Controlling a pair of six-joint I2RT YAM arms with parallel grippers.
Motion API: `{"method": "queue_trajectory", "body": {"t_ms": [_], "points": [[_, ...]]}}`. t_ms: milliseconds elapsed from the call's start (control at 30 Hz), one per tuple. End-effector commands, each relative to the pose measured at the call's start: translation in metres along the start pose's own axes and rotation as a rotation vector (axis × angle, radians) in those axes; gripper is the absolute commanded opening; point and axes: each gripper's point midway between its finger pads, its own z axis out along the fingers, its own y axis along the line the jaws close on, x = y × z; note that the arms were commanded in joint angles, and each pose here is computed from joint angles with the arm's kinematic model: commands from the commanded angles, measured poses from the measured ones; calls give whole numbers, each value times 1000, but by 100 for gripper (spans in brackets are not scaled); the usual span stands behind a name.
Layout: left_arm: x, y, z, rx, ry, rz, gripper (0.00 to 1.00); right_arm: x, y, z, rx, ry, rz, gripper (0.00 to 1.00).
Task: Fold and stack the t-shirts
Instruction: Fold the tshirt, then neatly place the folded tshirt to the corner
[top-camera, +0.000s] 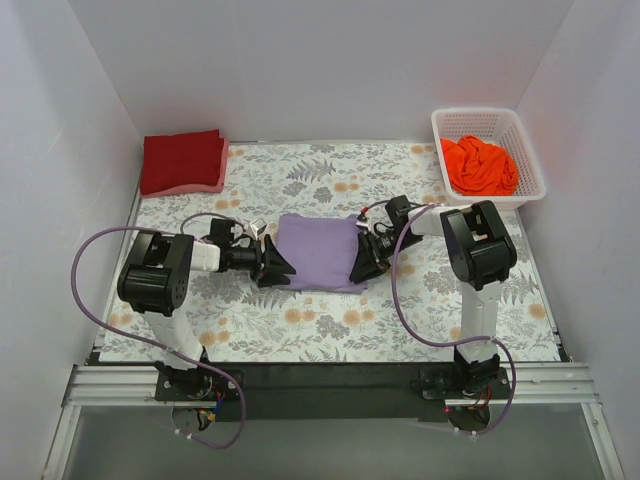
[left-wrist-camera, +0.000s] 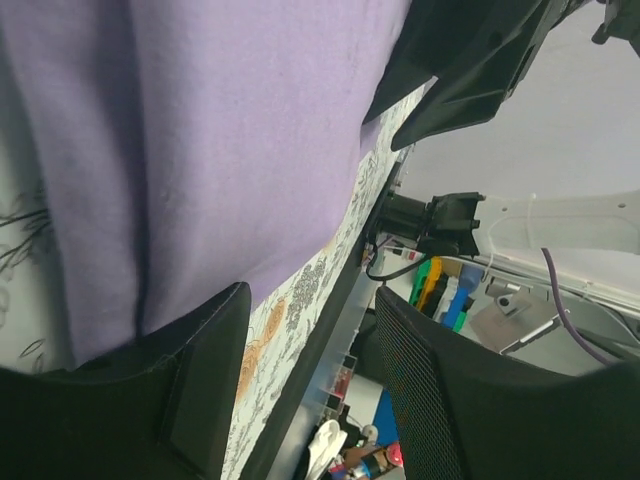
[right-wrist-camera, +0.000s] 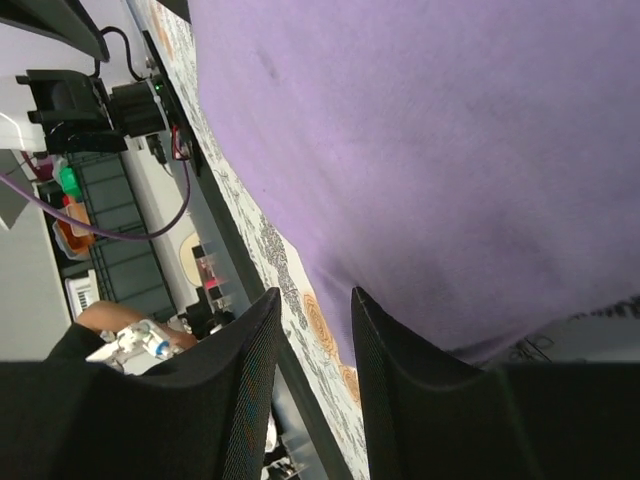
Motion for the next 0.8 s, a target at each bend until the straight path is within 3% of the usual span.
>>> {"method": "queue_trajectory", "body": {"t_ms": [0, 100, 267, 400, 433, 567, 767], "points": [[-1, -16, -12, 24, -28, 84, 53, -5, -45, -10, 215, -16, -76, 42], [-10, -49, -31, 57, -85, 204, 53, -34, -23, -29, 256, -81, -212, 41], [-51, -75, -93, 26, -344, 268, 54, -68, 39, -55, 229, -181, -422, 38], [-63, -75, -128, -55, -481, 209, 56, -73, 92, -55, 249, -221, -623, 38], [-65, -73, -133, -73, -496, 186, 57, -76, 88, -54, 332, -227, -654, 38], [-67, -56, -152, -147, -562, 95, 61, -74, 111, -14, 561, -200, -937, 38], [-75, -24, -167, -271, -616, -54, 66, -72, 135, 52, 715, -143, -1156, 41]]}}
